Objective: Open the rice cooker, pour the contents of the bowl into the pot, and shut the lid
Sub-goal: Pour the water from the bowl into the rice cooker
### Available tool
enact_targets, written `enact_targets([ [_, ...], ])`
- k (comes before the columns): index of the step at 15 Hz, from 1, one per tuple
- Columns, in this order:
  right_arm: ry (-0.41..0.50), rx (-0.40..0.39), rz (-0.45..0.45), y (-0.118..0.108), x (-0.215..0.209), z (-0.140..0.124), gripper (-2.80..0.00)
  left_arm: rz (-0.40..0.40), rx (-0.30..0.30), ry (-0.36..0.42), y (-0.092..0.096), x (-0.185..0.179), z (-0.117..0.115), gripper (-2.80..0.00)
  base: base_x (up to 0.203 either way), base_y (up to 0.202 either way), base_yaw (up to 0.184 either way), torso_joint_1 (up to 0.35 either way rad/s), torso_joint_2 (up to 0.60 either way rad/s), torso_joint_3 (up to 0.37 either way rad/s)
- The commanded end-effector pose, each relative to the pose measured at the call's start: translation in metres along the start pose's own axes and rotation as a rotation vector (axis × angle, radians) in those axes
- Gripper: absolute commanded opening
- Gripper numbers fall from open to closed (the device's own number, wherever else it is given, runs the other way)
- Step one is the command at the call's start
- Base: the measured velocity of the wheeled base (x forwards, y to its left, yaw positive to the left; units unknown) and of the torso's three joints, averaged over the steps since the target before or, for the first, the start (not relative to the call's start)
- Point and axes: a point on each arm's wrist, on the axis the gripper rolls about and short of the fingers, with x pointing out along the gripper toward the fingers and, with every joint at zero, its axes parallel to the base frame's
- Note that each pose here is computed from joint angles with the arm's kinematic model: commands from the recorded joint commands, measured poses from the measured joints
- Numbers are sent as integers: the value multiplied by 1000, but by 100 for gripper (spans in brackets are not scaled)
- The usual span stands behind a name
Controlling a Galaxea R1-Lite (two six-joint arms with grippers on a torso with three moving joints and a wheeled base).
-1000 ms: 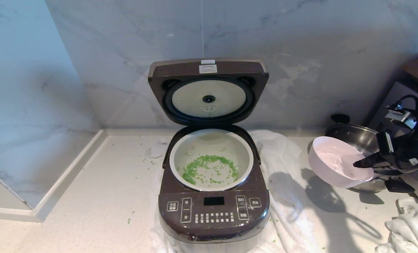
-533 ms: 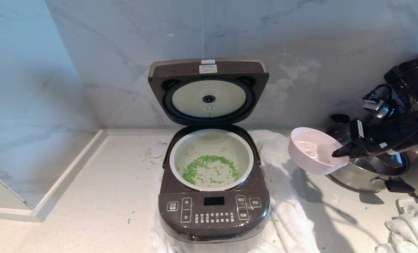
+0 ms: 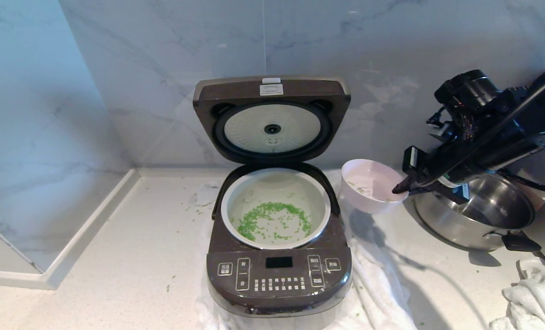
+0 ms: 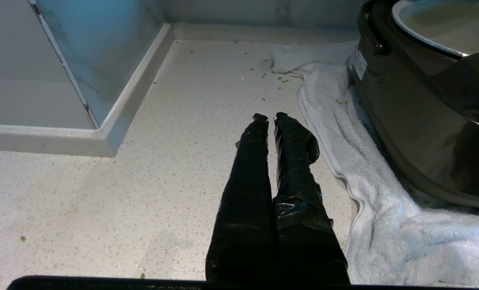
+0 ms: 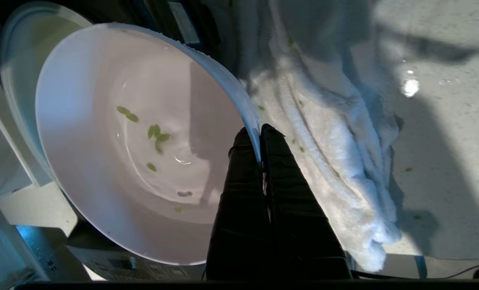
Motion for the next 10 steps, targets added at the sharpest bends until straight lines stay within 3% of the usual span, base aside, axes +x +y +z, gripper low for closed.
enact_targets([
  [1,15,-3,5,11,14,4,-280,0,-1,5,0,0,-2,-280,0,0,0,0,0,0],
  [6,33,-20,45,44,31,-3,-280,-1,-1,5,0,0,-2,-280,0,0,0,0,0,0],
  [10,29,-38,4,65,52,-17,-280,0,-2,4,0,0,-2,-280,0,0,0,0,0,0],
])
